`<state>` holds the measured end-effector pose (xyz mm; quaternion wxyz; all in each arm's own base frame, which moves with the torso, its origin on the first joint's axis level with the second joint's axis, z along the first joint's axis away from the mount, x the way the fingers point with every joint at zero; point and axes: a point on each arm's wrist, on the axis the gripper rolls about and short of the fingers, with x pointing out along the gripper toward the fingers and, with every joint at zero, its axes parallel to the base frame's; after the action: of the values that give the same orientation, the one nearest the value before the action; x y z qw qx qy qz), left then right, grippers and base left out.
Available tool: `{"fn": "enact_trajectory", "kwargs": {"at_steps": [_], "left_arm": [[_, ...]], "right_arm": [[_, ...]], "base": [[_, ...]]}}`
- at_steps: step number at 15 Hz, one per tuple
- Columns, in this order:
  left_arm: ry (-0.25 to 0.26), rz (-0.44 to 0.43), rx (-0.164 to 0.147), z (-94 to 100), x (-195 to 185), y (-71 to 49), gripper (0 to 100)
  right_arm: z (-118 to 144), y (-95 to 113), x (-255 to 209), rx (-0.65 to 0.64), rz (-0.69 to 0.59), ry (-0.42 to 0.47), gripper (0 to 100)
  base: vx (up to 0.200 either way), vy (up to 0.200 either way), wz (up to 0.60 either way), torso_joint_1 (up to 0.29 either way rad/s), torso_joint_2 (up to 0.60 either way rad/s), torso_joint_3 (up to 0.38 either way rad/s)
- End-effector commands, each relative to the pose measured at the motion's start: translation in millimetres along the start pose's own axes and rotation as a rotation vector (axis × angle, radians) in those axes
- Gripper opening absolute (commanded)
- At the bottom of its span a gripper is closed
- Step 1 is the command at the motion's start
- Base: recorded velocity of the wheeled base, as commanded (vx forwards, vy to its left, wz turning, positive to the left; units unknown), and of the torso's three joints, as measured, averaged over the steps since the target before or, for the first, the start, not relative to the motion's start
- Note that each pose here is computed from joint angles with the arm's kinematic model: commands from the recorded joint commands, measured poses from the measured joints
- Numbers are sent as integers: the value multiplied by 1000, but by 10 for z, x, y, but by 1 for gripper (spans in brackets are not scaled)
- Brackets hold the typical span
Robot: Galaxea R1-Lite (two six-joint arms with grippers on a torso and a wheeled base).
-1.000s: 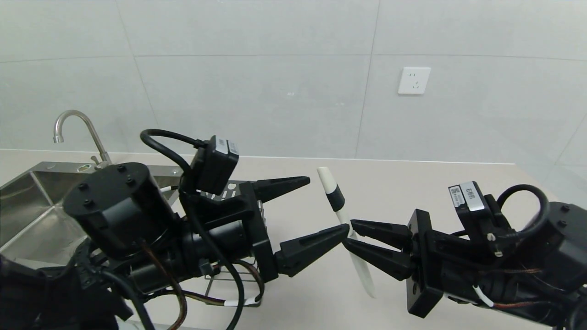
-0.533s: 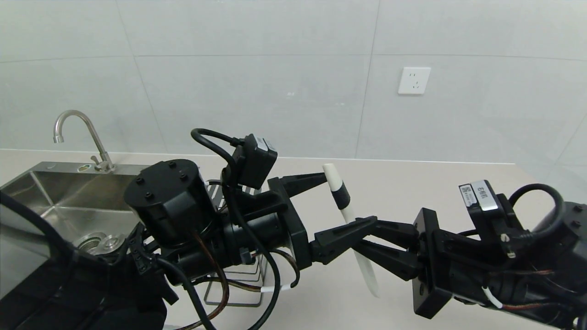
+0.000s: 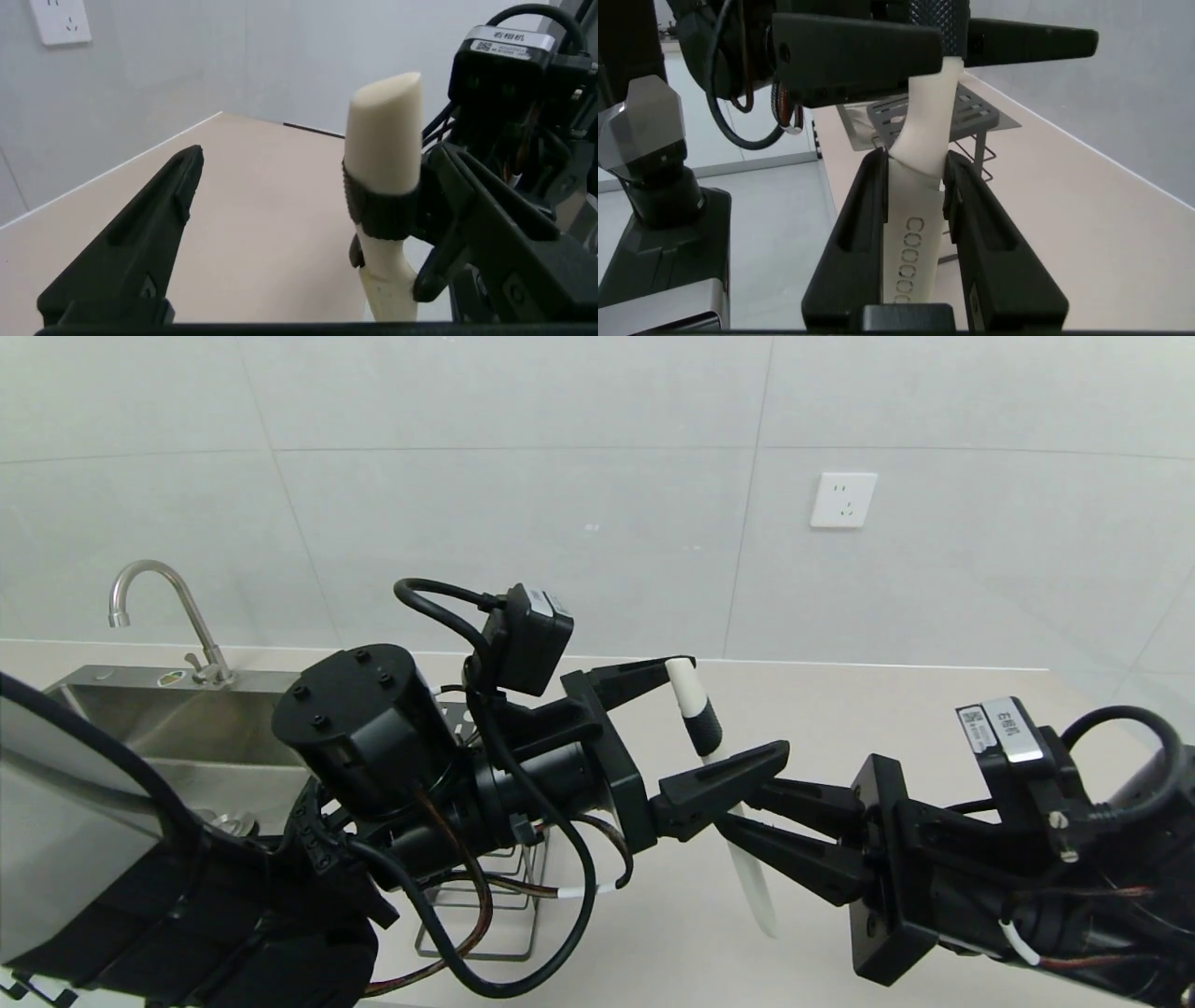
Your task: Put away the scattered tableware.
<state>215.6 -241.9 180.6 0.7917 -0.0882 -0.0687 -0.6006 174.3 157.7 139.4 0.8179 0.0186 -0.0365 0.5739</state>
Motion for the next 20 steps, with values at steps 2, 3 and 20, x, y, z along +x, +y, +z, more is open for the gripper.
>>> {"fn": "enact_trajectory", "kwargs": {"at_steps": [2, 3, 20], "left_arm": [[-16, -13, 6, 34, 14, -38, 100], [-27, -16, 11, 41, 17, -43, 100], [-42, 10, 7, 18, -22, -10, 0]], "right_arm": [[7, -2, -2, -2, -1, -3, 0], [7, -2, -2, -2, -1, -3, 0], [-76, -23, -161, 12, -53, 43, 100]], "base": [[0, 0, 0, 0, 0, 0], [0, 0, 0, 0, 0, 0], [0, 0, 0, 0, 0, 0]]}}
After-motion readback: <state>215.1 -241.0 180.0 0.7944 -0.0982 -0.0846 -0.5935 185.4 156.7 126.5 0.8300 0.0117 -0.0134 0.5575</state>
